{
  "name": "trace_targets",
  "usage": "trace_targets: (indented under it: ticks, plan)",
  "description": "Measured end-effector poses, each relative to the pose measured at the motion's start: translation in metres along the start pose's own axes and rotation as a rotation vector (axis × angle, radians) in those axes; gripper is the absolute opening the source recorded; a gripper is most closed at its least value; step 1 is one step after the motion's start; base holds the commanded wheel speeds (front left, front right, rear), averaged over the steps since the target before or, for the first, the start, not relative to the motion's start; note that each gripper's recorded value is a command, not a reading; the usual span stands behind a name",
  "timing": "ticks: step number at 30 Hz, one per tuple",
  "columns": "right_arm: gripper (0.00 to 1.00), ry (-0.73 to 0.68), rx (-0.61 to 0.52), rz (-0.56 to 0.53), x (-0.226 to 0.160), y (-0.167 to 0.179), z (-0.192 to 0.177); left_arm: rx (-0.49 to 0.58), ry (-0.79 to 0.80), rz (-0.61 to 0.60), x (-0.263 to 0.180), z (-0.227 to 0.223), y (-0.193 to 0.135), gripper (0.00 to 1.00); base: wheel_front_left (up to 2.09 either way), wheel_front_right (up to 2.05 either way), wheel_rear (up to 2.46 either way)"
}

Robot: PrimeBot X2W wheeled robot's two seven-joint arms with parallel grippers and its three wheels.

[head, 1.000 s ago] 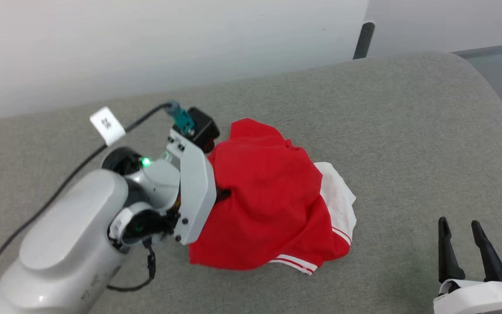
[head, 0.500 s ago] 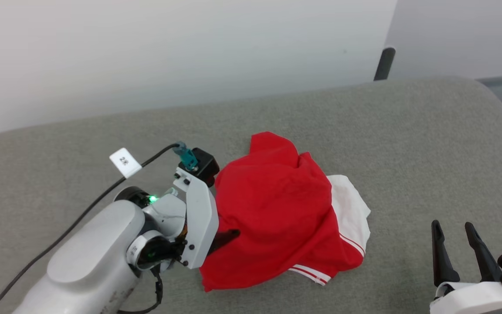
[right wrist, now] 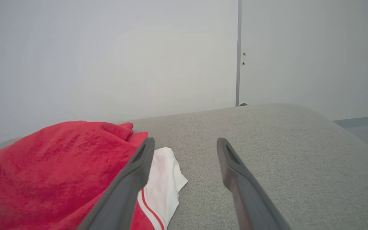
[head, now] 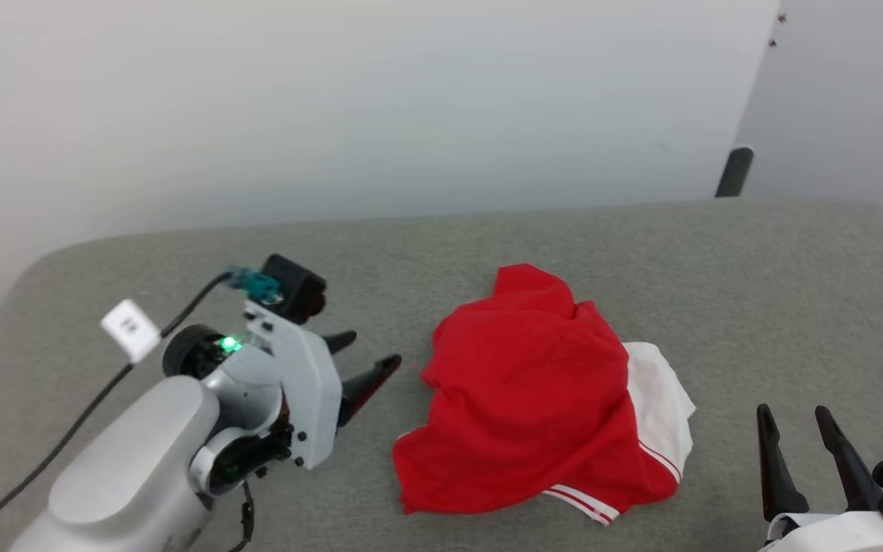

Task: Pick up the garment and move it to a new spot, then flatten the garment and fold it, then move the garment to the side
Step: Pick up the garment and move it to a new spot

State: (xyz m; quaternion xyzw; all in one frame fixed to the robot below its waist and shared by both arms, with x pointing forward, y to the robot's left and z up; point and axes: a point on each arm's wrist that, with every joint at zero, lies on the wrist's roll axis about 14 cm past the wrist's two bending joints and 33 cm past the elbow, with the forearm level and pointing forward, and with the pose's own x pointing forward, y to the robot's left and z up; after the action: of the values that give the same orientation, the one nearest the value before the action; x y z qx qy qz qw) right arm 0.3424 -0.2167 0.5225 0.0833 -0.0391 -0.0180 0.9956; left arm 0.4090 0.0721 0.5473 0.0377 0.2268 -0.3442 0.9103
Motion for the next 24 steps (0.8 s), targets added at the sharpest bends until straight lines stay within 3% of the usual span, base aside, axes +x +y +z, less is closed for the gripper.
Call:
trace_targets:
  ticks: [9,24]
  plan:
    - [1.0,-0.008,-0.013,0.088,0.004,0.025,0.0,-0.038,-0.349,0.122,-0.038,0.024,0.025,1.0,0.0,0.0,0.0]
    - [1.0,0.0,-0.033,0.151,0.005,0.038,-0.009,-0.08,-0.605,0.428,-0.1,-0.007,0.081,1.0,0.0,0.0,0.0]
